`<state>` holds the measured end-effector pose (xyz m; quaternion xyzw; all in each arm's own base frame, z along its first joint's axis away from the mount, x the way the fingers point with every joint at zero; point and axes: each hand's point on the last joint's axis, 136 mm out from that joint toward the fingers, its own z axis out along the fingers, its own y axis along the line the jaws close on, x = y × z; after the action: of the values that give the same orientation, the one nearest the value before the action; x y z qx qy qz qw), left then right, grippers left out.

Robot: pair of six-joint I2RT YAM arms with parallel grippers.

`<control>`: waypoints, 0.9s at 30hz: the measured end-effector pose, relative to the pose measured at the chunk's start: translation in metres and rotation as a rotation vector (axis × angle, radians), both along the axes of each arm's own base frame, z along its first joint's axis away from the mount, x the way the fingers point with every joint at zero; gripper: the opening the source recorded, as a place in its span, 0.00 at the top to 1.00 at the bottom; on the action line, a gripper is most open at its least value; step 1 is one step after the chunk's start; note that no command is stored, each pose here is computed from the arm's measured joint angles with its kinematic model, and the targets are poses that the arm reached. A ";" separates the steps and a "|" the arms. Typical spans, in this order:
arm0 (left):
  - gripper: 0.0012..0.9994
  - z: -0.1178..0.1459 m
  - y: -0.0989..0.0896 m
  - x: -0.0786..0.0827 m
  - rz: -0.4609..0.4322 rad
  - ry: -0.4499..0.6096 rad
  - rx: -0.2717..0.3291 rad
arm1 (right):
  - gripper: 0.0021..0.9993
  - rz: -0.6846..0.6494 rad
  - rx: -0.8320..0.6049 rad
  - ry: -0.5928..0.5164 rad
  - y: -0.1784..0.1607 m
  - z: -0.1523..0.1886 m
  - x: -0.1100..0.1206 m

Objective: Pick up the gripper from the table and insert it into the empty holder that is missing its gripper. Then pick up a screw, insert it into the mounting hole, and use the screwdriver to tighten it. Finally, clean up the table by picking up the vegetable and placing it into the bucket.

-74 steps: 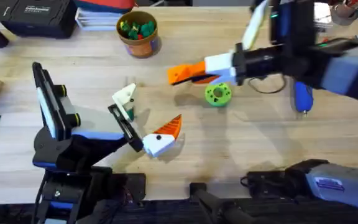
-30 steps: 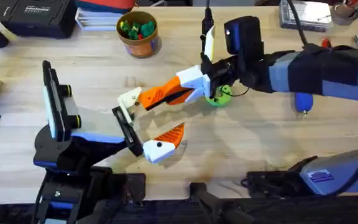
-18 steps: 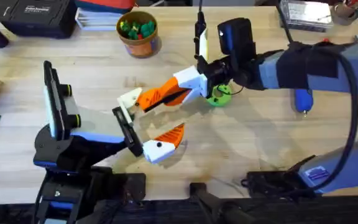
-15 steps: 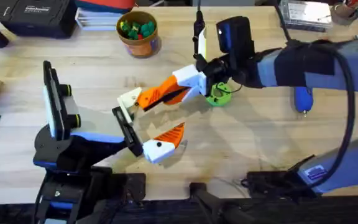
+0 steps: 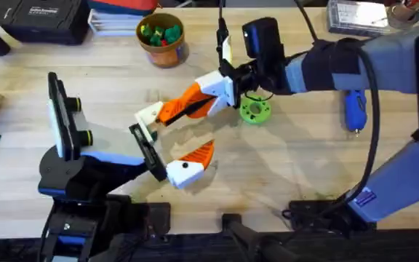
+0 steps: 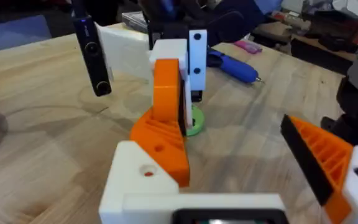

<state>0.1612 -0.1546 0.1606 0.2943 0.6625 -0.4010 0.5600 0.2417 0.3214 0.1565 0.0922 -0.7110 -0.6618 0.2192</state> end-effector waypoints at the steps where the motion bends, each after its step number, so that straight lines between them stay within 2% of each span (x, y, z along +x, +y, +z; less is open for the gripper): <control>1: 0.01 0.000 0.001 0.001 0.007 -0.002 0.001 | 0.99 0.001 0.003 -0.009 0.002 0.002 0.001; 8: 0.01 0.000 0.008 0.011 0.074 -0.015 0.010 | 0.99 0.007 0.002 -0.037 0.017 0.009 0.007; 12: 0.01 0.000 0.007 0.010 0.066 -0.011 0.009 | 0.99 0.060 -0.001 -0.029 0.032 0.004 -0.007; 27: 0.01 0.000 0.008 0.010 0.072 0.003 0.000 | 0.99 0.078 0.006 -0.016 0.034 0.001 -0.006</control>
<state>0.1716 -0.1469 0.1610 0.2697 0.6737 -0.3807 0.5731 0.2359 0.3555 0.1579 0.1259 -0.7067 -0.6539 0.2390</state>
